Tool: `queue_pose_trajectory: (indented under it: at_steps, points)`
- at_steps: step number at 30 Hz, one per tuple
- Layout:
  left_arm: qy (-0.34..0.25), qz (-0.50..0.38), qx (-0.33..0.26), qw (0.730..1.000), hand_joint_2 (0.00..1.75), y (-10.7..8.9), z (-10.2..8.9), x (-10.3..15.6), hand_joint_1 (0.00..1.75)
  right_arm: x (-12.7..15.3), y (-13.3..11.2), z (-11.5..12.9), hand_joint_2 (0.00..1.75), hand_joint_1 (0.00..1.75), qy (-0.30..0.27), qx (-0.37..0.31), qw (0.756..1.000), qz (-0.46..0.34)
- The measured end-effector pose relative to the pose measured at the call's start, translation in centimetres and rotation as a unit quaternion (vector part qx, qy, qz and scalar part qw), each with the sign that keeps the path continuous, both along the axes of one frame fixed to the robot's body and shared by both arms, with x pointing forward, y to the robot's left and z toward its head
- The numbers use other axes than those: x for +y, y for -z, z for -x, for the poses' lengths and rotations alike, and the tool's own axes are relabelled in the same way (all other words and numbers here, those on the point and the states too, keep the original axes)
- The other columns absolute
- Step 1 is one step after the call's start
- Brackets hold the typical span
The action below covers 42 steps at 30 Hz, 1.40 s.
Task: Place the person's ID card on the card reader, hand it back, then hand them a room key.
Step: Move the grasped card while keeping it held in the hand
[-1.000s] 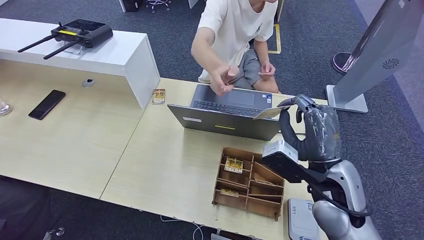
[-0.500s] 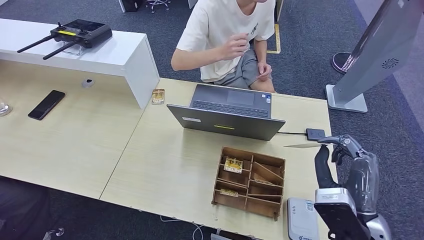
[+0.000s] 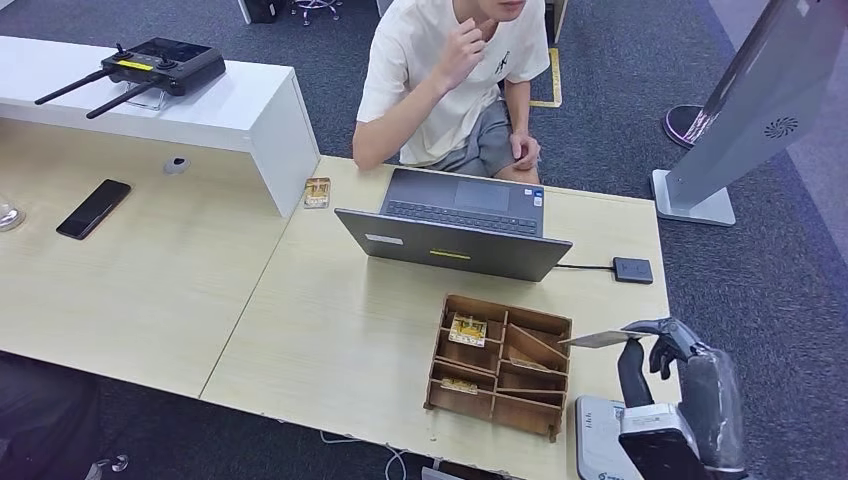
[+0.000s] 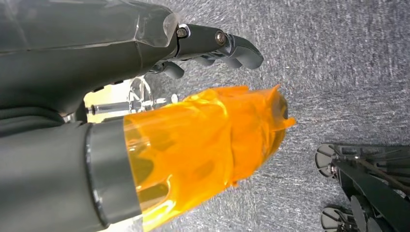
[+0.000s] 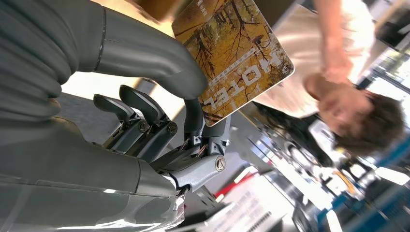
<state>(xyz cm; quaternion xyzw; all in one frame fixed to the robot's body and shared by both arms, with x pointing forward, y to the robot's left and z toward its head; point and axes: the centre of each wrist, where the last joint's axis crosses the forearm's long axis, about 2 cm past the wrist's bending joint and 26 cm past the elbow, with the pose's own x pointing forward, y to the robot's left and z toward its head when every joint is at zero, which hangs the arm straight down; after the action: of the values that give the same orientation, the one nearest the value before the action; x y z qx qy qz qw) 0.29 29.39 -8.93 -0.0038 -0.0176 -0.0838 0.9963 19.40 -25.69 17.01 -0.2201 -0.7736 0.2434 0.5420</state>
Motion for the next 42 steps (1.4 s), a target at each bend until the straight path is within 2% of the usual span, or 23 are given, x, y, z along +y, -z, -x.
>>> queue_pose_trajectory:
  at_steps: [8,23,29,42]
  points:
    - [-0.026,-0.001,0.010,1.000,0.00,-0.1,0.8,0.4,0.00,-1.7,2.1,3.4,1.75,1.75,0.010,0.093,0.994,0.051]
    - [-0.030,-0.005,0.027,0.999,0.00,-0.1,2.1,0.8,0.00,-4.1,2.6,6.1,1.75,1.75,0.005,0.175,0.975,0.140]
    - [-0.026,-0.012,0.025,0.999,0.00,-0.1,1.9,1.0,0.00,-4.7,2.7,5.9,1.75,1.75,-0.025,0.203,0.963,0.175]
    - [-0.024,-0.012,0.017,1.000,0.00,0.2,0.9,0.6,0.00,-4.8,2.9,3.4,1.75,1.75,-0.074,0.222,0.948,0.216]
